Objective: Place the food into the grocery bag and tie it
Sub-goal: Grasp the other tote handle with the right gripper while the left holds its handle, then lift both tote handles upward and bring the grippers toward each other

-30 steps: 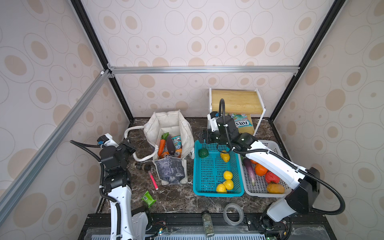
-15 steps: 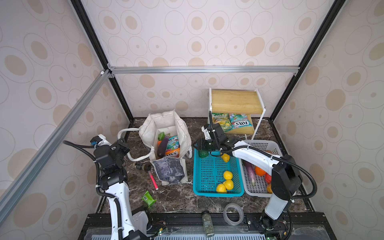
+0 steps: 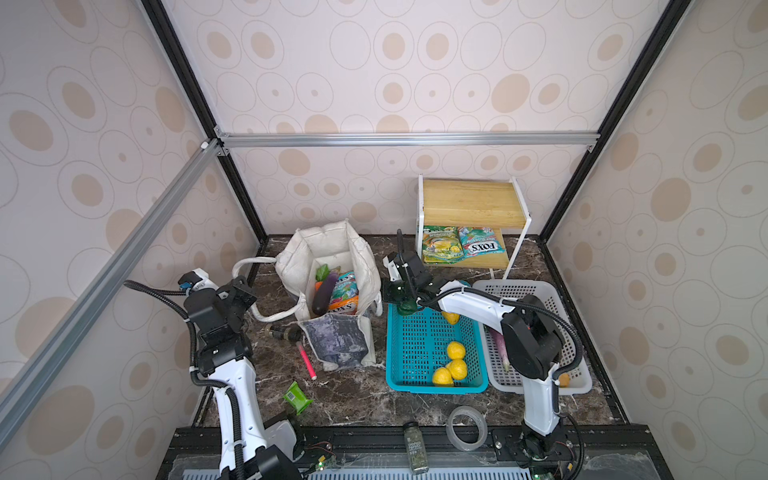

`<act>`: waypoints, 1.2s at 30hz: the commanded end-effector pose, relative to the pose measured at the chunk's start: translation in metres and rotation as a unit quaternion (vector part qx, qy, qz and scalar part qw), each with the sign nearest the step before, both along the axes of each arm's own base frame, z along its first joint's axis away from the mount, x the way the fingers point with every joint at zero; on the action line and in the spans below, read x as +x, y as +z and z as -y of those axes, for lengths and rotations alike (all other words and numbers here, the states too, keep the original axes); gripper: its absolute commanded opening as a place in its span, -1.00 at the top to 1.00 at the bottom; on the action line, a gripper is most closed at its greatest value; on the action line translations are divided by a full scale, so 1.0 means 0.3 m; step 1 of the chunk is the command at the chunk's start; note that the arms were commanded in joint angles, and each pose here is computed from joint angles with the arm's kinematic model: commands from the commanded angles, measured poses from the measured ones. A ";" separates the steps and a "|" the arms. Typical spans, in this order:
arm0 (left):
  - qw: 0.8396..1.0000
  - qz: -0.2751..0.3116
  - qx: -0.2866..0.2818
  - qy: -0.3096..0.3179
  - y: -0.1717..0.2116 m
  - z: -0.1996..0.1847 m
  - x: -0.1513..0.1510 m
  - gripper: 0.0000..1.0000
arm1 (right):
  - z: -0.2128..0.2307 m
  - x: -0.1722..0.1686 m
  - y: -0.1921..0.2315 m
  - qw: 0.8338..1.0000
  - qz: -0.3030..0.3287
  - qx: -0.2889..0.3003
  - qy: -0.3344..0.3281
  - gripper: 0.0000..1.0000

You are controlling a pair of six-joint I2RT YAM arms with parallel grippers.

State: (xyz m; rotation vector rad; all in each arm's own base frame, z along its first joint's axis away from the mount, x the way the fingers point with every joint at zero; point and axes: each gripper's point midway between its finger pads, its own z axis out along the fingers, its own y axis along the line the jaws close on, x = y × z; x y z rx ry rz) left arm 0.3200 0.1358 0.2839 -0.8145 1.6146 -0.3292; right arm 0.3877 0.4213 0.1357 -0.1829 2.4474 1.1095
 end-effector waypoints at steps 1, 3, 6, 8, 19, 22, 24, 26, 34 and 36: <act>0.999 0.028 0.032 0.010 0.081 -0.026 0.002 1.00 | -0.043 0.025 0.028 1.000 0.003 0.025 -0.002 0.00; 0.999 0.031 0.031 0.009 0.081 -0.023 0.000 1.00 | -0.047 0.038 0.009 1.000 0.001 0.025 -0.009 0.00; 0.999 0.032 0.026 0.007 0.070 -0.020 0.001 1.00 | -0.059 0.052 -0.022 1.000 -0.007 0.022 -0.013 -0.04; 0.999 0.034 0.023 0.004 0.064 -0.017 0.003 1.00 | -0.068 0.057 -0.029 1.000 -0.007 0.025 -0.011 -0.06; 0.999 0.049 0.016 -0.007 0.066 0.001 0.004 1.00 | -0.052 0.074 0.020 0.999 0.042 0.007 -0.012 0.60; 0.998 0.053 0.020 -0.010 0.090 0.003 0.004 1.00 | 0.030 0.053 0.103 0.995 0.089 -0.037 -0.029 0.74; 0.998 0.061 0.025 -0.012 0.117 0.010 0.000 1.00 | 0.084 0.039 0.160 0.991 0.116 -0.062 -0.035 0.82; 0.997 0.069 0.029 -0.015 0.147 0.016 -0.003 1.00 | 0.130 0.022 0.218 0.986 0.138 -0.089 -0.034 0.93; 0.995 0.089 0.035 -0.029 0.231 0.030 0.008 1.00 | 0.220 -0.031 0.418 0.968 0.207 -0.144 -0.013 1.00; 0.995 0.095 0.034 -0.029 0.246 0.031 0.008 1.00 | 0.214 -0.028 0.408 0.968 0.205 -0.142 -0.010 1.00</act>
